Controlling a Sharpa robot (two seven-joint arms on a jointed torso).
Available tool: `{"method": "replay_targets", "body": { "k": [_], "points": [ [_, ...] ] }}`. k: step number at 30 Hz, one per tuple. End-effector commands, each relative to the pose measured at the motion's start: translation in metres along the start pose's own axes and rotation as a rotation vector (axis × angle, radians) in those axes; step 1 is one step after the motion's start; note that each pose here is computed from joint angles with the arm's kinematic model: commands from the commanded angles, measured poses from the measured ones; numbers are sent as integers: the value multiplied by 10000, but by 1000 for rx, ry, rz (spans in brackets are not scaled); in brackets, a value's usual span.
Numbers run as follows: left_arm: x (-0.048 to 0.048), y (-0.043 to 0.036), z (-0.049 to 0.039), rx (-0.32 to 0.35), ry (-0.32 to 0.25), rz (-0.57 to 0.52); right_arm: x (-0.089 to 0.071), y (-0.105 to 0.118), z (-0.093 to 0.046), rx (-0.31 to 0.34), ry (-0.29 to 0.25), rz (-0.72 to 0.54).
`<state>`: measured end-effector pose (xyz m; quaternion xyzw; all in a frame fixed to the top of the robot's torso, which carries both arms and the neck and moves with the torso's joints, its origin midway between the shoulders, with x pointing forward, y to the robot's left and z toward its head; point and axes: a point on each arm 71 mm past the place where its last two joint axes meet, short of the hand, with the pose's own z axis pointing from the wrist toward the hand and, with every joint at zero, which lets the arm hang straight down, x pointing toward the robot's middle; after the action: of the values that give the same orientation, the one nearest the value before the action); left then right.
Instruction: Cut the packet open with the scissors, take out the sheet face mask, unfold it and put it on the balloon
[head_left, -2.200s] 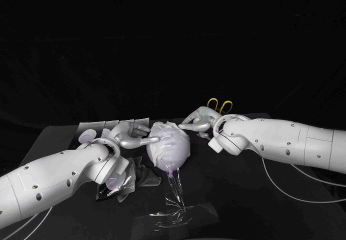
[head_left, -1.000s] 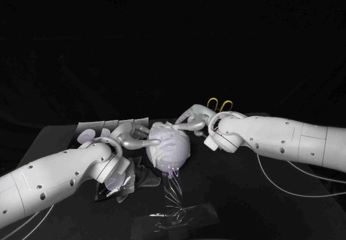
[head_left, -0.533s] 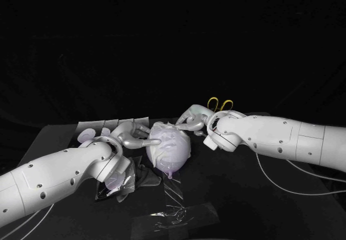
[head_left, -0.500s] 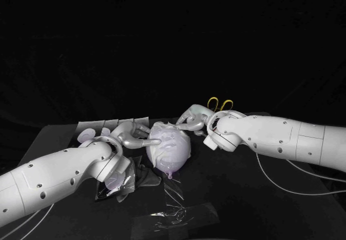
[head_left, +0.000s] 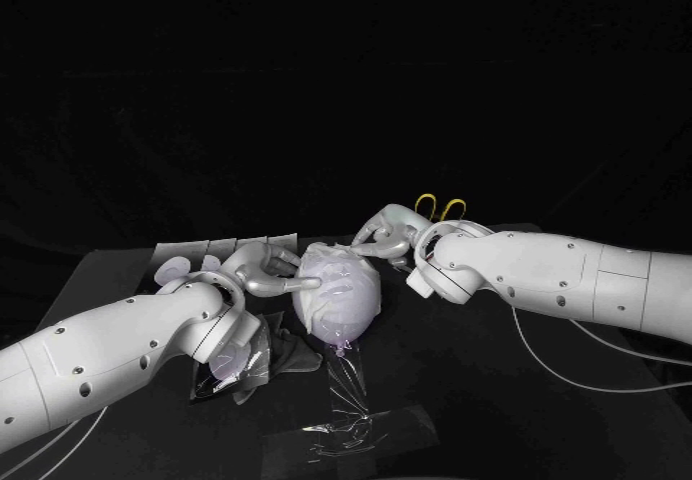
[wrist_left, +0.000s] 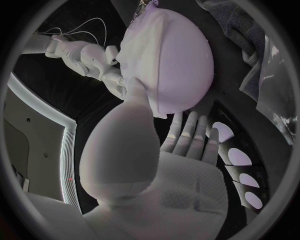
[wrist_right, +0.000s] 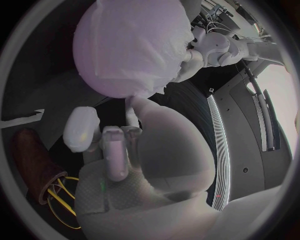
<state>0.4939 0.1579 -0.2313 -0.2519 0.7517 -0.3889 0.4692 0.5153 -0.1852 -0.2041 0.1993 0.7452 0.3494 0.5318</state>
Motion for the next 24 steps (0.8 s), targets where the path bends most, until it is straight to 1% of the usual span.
{"method": "replay_targets", "body": {
  "k": [1,5,8,17,24],
  "points": [
    [19,-4,2,-7,16,-3,-37,10,-14,-34,-59,7],
    [17,-2,2,-8,16,-4,-89,-27,-17,-26,-88,9],
    [16,-1,1,-9,16,-4,-117,-56,-12,-15,-96,8],
    [20,-3,2,-10,18,-7,-127,-109,21,24,-72,-10],
    [26,-6,0,-10,21,-9,-130,-132,32,51,-70,-25]
  ]
}}
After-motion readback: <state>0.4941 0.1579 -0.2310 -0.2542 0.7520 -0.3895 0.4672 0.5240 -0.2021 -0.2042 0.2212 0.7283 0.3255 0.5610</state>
